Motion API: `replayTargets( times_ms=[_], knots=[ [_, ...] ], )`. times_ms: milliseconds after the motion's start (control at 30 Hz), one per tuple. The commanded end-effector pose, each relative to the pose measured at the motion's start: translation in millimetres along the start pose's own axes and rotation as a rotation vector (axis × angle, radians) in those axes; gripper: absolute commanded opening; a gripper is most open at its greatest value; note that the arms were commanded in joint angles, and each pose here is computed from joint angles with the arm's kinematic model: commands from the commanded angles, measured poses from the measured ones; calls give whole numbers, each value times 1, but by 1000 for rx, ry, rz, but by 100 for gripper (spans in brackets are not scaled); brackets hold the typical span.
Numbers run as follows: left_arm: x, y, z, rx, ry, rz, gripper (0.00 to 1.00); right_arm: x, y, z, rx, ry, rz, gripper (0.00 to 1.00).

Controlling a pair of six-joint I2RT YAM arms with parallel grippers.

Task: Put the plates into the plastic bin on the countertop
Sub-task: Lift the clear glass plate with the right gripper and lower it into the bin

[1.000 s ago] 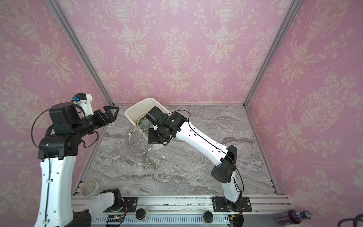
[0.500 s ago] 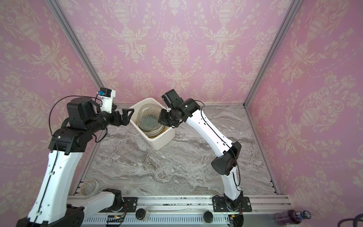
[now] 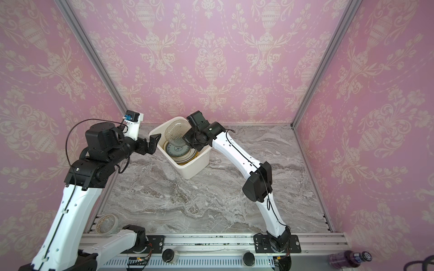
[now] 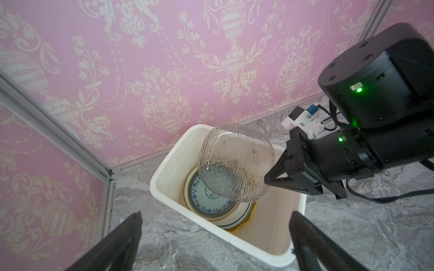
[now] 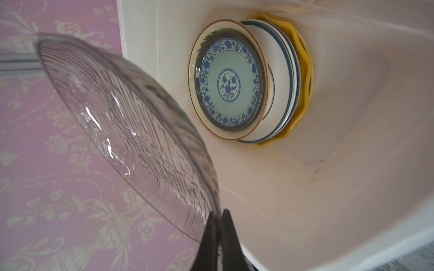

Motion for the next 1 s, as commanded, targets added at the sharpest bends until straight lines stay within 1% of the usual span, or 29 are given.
replayTargets(
  times_ms=[0,167,400,633,967],
  knots=[
    [-7,4,2,-8,-4,-44,99,-13,14,-2,-103,-36,-67,0],
    [-11,3,11,2,18,-48,99,-40,13,-6,-181,-28,-85,0],
    [-17,2,22,10,49,-48,99,-67,12,-11,-250,-29,-105,0],
    [-19,2,24,38,52,-58,99,-91,12,-9,-241,-1,-112,0],
    [-20,2,31,52,77,-70,99,-123,-7,-9,-234,19,-63,0]
  ],
)
Point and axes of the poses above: each gripper's point midway between its finger pads, its own x axis back along the fingers, its own y axis along the line the jaws close on, z = x × y, the point moved 4 cm from there along x, back along the fingers, and after that the axes turned 11 degrees about -x, right-handed, at the moved point
